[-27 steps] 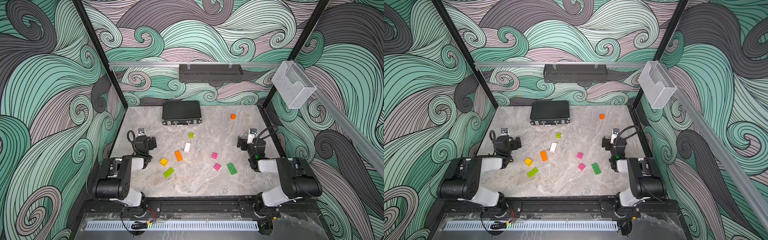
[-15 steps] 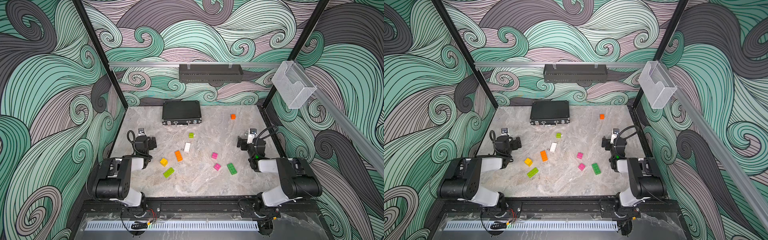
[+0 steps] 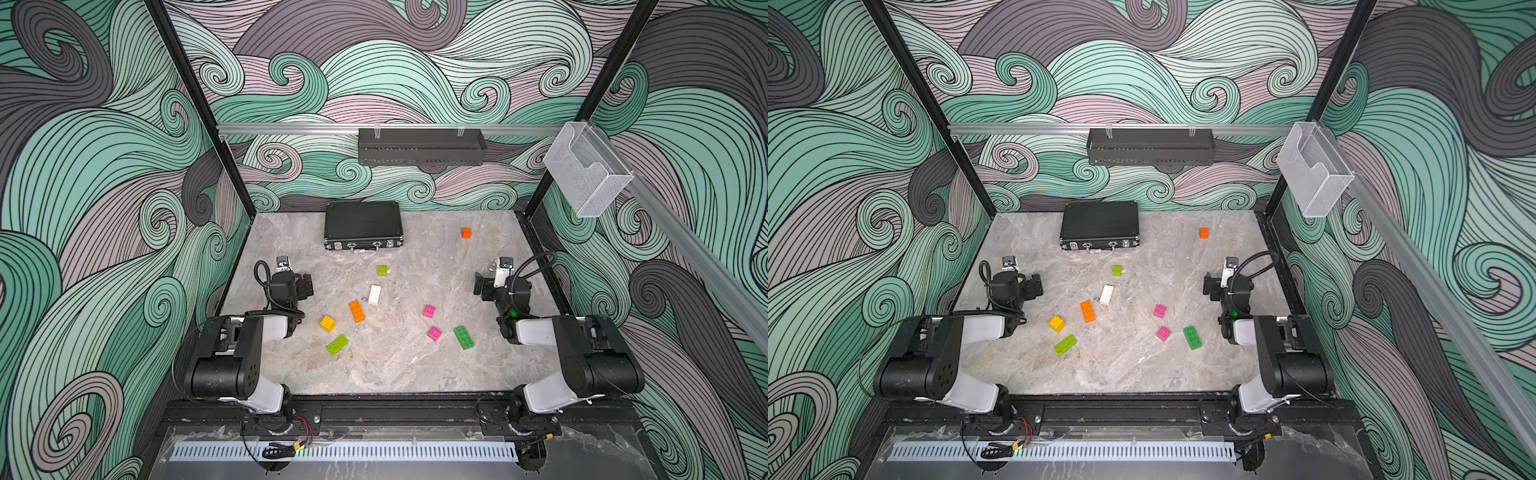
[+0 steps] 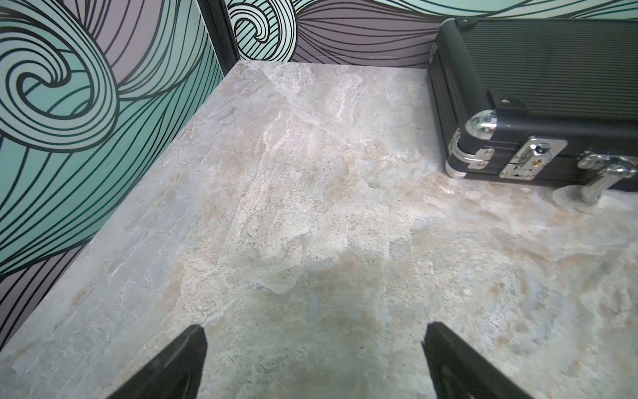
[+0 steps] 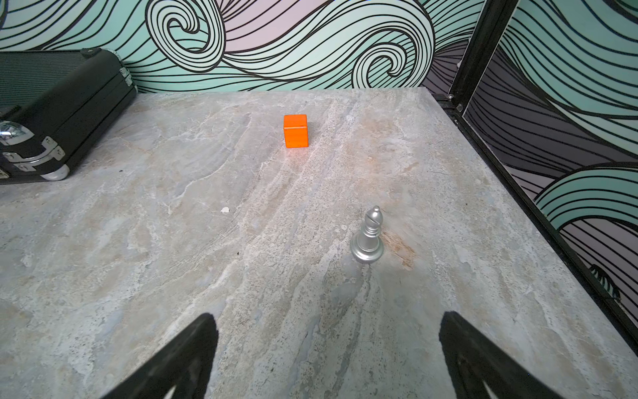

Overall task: Assemble a carrot with lego
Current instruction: Move the lego brick at the center of the board.

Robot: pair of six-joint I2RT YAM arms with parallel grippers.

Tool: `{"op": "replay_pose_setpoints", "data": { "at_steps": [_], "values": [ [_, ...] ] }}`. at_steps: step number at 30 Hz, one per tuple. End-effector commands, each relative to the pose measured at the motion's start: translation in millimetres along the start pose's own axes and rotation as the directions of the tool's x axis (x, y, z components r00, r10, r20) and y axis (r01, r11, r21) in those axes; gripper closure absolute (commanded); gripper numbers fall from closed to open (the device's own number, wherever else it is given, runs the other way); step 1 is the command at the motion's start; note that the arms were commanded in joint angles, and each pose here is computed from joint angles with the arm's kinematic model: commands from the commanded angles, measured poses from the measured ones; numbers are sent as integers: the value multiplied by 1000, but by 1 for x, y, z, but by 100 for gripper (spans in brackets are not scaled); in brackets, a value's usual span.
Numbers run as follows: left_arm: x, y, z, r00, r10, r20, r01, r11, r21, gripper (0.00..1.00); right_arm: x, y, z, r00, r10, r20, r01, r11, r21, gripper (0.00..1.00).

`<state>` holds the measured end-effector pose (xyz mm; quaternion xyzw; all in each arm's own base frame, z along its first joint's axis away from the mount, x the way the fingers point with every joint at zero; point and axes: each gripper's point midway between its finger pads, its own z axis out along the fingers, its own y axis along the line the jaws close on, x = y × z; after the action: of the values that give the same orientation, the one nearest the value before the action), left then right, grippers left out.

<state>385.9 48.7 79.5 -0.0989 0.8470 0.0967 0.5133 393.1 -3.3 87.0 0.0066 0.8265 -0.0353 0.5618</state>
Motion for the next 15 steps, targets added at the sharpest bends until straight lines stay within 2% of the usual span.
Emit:
{"op": "replay_pose_setpoints", "data": {
  "at_steps": [1, 2, 4, 6, 7, 10, 11, 15],
  "values": [
    [-13, -1, 5, 999, -22, 24, 22, 1000, 4, 2, -9, -1, 2, 1000, 4, 24, -4, 1000, -2, 0],
    [-15, 0, 4, 999, -18, 32, 18, 1000, 1, 1, -17, -1, 2, 999, 5, 41, -5, 1000, -2, 0],
    [-30, -4, 3, 999, 30, 45, -30, 999, 9, 1, -31, 2, -4, 999, -14, -29, 14, 1000, 5, 0],
    [-37, -3, -1, 997, 19, -79, -19, 1000, -3, 1, -41, -1, -10, 995, 13, -99, -7, 998, 58, 0],
    [-44, 1, -2, 995, 13, -100, -16, 999, -36, 1, -48, 7, -14, 993, 12, -119, -6, 999, 49, 1],
    [-52, 1, -8, 988, 2, -155, -11, 998, -55, 1, -63, 40, -23, 986, -42, -160, 40, 999, -17, 0],
    [-63, 1, -16, 990, -19, -141, 12, 999, -50, 1, -66, 54, -24, 979, -61, -192, 51, 997, -59, 0],
    [-64, -9, -32, 975, -97, -198, 99, 995, 0, 1, -62, 97, -31, 937, -102, -335, 35, 979, -200, 0]
  ]
}}
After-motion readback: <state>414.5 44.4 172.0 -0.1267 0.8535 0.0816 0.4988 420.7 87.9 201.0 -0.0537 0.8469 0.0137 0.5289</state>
